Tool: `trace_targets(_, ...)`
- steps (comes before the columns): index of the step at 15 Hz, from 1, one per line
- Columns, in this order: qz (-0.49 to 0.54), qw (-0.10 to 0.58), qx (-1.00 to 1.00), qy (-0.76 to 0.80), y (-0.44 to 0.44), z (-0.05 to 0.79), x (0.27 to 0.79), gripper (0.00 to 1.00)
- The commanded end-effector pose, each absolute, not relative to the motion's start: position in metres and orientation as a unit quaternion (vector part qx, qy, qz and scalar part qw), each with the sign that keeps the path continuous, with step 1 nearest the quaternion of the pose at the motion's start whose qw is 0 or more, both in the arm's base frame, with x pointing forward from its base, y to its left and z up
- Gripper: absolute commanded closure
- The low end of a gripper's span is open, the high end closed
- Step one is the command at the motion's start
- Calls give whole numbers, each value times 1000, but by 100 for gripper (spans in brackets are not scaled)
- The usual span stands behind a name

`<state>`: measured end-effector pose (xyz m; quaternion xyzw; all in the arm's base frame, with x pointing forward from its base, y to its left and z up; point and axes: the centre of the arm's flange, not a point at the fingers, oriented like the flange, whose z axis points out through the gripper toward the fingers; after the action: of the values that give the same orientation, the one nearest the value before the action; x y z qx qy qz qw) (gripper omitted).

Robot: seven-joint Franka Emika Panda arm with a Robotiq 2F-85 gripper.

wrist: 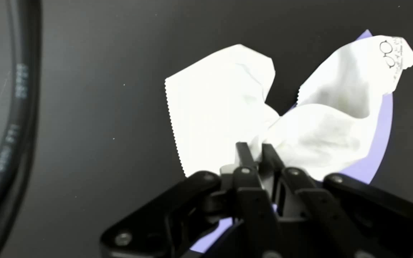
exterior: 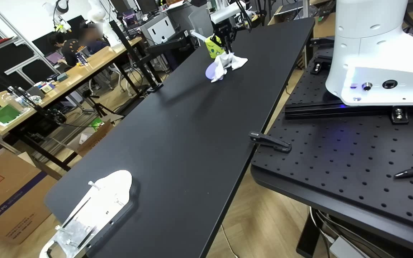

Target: Take the cloth from the table, hang it on the black stand, drop it from the stand, then pick it up and hang it on the stand

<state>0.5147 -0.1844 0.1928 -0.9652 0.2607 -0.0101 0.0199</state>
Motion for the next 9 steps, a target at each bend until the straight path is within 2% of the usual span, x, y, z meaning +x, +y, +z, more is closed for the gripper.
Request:
trace_targets(1, -7, 27, -967, 253, -183, 204, 521, 100)
trace_targets(9, 41, 9, -975, 219, -144, 298, 541, 99)
